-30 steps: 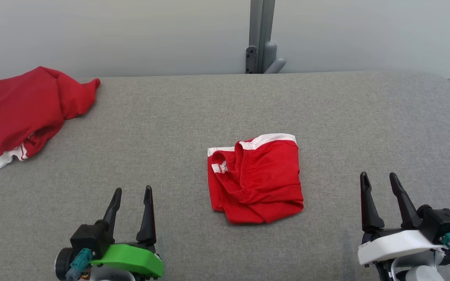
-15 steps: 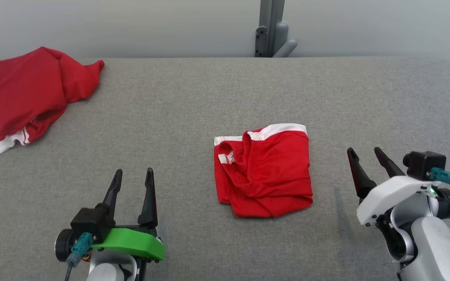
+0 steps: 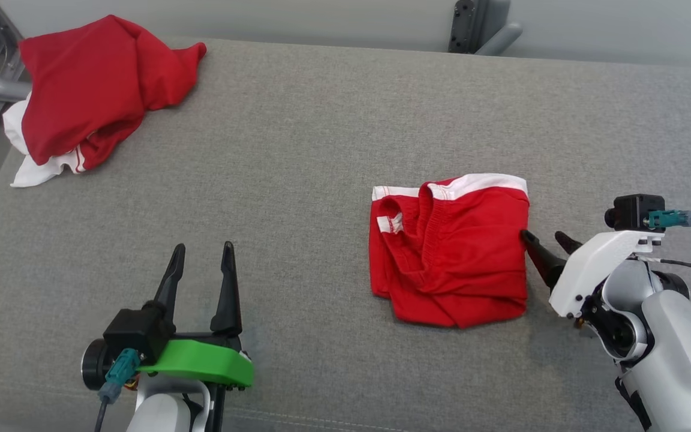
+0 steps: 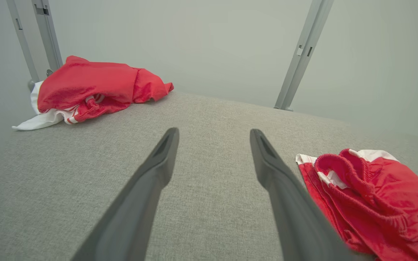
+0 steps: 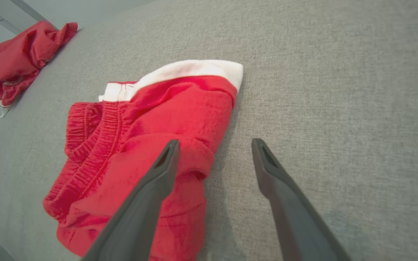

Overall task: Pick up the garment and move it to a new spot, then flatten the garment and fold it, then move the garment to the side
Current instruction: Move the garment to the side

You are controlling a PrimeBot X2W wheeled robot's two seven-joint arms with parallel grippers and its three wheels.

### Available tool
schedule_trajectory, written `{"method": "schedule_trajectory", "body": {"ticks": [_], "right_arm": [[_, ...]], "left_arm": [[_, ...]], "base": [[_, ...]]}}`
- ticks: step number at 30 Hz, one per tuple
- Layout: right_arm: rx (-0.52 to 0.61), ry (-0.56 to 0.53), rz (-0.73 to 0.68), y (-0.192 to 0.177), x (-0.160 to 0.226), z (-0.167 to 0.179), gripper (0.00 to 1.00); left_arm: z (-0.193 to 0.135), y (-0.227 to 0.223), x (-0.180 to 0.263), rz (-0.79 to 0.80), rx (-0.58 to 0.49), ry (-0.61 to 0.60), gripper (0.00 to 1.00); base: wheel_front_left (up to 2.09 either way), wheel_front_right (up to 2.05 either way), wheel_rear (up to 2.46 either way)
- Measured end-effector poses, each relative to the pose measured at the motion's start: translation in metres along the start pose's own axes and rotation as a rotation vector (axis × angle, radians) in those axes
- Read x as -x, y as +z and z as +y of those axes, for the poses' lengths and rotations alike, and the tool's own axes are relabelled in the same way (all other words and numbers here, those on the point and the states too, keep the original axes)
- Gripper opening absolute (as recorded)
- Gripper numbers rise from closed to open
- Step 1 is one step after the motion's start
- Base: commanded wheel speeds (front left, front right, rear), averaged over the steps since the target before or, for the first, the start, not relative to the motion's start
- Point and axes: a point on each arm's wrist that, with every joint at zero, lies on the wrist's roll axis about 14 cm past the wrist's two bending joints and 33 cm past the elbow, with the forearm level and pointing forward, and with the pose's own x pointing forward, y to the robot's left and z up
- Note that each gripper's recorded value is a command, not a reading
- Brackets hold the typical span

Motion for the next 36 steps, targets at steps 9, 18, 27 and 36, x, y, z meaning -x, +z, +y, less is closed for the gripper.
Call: {"method": "schedule_trajectory", "body": {"ticks": [9,18,27,36], "right_arm": [[-0.053,0.028,0.132,-0.032,-0.020,0.005,1.00],[-0.053,0.035,0.142,-0.033,-0.029,0.004,0.00],[0.013,-0.015,0.058,-0.003,-0.021,-0.024,0.00],[0.072,-0.162,-0.012,0.024,0.010,-0.086,0.00]], "left_arm": [[0.015,0.000,0.003,0.003,-0.005,0.054,1.00],[0.015,-0.004,-0.001,0.013,-0.002,0.060,1.00],[0.000,-0.009,-0.013,0.022,0.000,0.010,1.00],[-0.042,-0.015,-0.040,0.020,0.006,-0.122,1.00]], "base": [[0.00,0.00,0.00],[0.00,0.00,0.00],[0.00,0.00,0.00],[0.00,0.00,0.00]]}}
